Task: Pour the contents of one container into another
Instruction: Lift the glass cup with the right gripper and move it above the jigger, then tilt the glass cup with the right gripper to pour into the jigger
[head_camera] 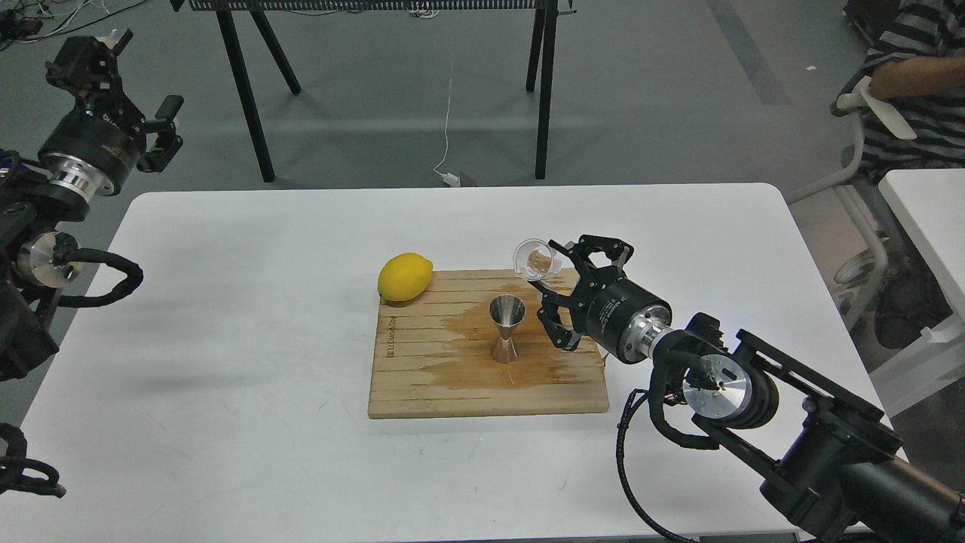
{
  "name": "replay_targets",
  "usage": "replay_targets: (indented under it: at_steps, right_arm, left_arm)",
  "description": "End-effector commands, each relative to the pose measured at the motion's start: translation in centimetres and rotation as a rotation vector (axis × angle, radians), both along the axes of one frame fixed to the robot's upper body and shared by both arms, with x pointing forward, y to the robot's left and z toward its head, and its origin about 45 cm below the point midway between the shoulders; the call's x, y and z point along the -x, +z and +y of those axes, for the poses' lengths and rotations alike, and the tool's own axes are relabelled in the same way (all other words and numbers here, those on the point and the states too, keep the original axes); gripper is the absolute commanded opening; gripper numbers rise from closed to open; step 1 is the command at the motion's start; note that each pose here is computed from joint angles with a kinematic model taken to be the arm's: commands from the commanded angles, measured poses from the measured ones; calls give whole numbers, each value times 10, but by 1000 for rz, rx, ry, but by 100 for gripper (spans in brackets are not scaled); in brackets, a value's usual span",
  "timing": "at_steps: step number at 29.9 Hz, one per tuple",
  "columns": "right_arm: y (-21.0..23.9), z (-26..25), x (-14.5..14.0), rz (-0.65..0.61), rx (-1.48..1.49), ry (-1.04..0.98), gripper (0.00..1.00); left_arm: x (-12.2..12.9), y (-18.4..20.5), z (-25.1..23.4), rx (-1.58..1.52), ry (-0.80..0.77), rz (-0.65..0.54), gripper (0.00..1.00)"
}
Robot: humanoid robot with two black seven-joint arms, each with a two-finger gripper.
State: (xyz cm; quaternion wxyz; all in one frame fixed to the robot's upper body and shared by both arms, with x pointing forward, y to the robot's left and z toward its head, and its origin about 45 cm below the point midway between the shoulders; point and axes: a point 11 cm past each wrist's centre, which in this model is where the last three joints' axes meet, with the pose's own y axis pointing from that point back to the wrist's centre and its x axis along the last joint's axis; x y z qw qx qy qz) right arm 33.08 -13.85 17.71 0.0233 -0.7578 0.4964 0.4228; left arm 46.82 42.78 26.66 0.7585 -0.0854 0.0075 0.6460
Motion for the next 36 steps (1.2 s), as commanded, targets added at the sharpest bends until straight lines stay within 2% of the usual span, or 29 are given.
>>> replay_targets:
  at_steps: [1, 16, 36]
  right_arm:
    - [-1, 3, 0, -11, 49, 37, 24]
    - [5, 21, -2, -104, 173, 147, 24]
    - [9, 6, -11, -125, 287, 195, 24]
  left_arm:
    - [0, 1, 1, -1, 1, -1, 99]
    - [0, 1, 1, -1, 3, -3, 99]
    - [-2, 5, 0, -4, -1, -8, 99]
